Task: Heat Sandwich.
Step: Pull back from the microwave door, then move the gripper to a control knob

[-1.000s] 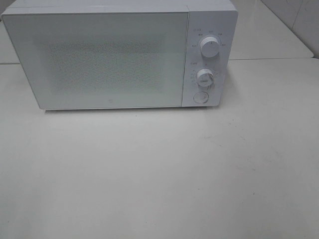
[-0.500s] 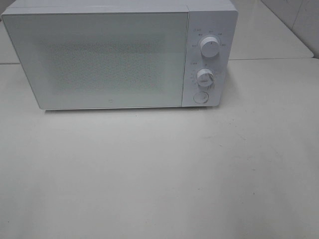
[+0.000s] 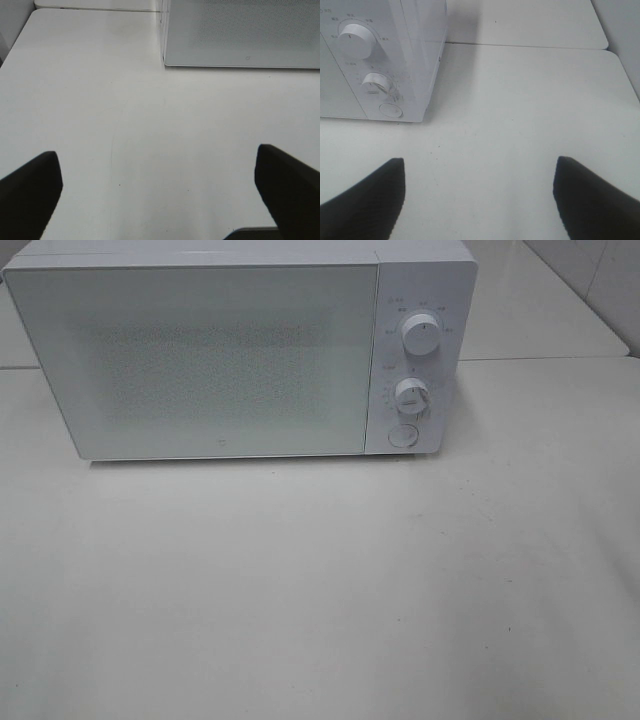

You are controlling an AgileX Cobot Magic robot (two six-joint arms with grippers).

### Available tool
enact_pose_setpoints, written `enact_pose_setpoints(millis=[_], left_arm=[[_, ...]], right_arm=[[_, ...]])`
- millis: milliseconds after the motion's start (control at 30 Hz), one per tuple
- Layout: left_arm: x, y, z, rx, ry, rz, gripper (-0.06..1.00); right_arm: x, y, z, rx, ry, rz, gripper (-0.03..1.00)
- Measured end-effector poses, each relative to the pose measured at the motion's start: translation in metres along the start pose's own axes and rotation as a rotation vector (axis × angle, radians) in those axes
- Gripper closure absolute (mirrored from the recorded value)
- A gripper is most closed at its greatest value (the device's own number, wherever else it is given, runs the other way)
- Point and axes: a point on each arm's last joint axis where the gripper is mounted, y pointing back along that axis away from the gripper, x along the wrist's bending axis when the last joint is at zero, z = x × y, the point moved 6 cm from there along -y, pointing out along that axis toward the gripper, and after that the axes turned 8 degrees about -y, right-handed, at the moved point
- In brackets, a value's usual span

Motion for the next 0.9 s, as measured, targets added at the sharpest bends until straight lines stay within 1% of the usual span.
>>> enact_pose_setpoints(millis=[300,333,400,467,567,633,700,800,900], left_arm=[[0.000,0.000,0.000,0.000,0.000,0.000,-0.02],[0.000,0.000,0.000,0.000,0.000,0.000,-0.02],[0.000,0.000,0.000,0.000,0.000,0.000,-0.02],[0.000,0.000,0.000,0.000,0.000,0.000,-0.02],[0.000,0.000,0.000,0.000,0.000,0.000,-0.02],[0.000,0.000,0.000,0.000,0.000,0.000,-0.02],[0.000,0.000,0.000,0.000,0.000,0.000,-0.02],[0.000,0.000,0.000,0.000,0.000,0.000,-0.02],[0.000,0.000,0.000,0.000,0.000,0.000,-0.02]], right_arm=[[0.005,-0.044,0.003,0.000,-0.018,0.019,0.20],[0.005,-0.044,0.003,0.000,-0.018,0.019,0.20],[0.006,-0.053,0.004,-0.024,-0.018,0.029,0.20],[0.007,-0.067,-0.002,-0.050,-0.032,0.044,0.20],[0.007,-0.073,-0.008,-0.062,-0.052,0.049,0.20],[0.004,-0.081,-0.019,-0.074,-0.083,0.039,0.20],[0.002,-0.083,-0.022,-0.081,-0.082,0.033,0.20],[-0.003,-0.088,-0.036,-0.088,-0.121,-0.001,0.20],[0.002,-0.089,-0.041,-0.098,-0.119,0.000,0.20]])
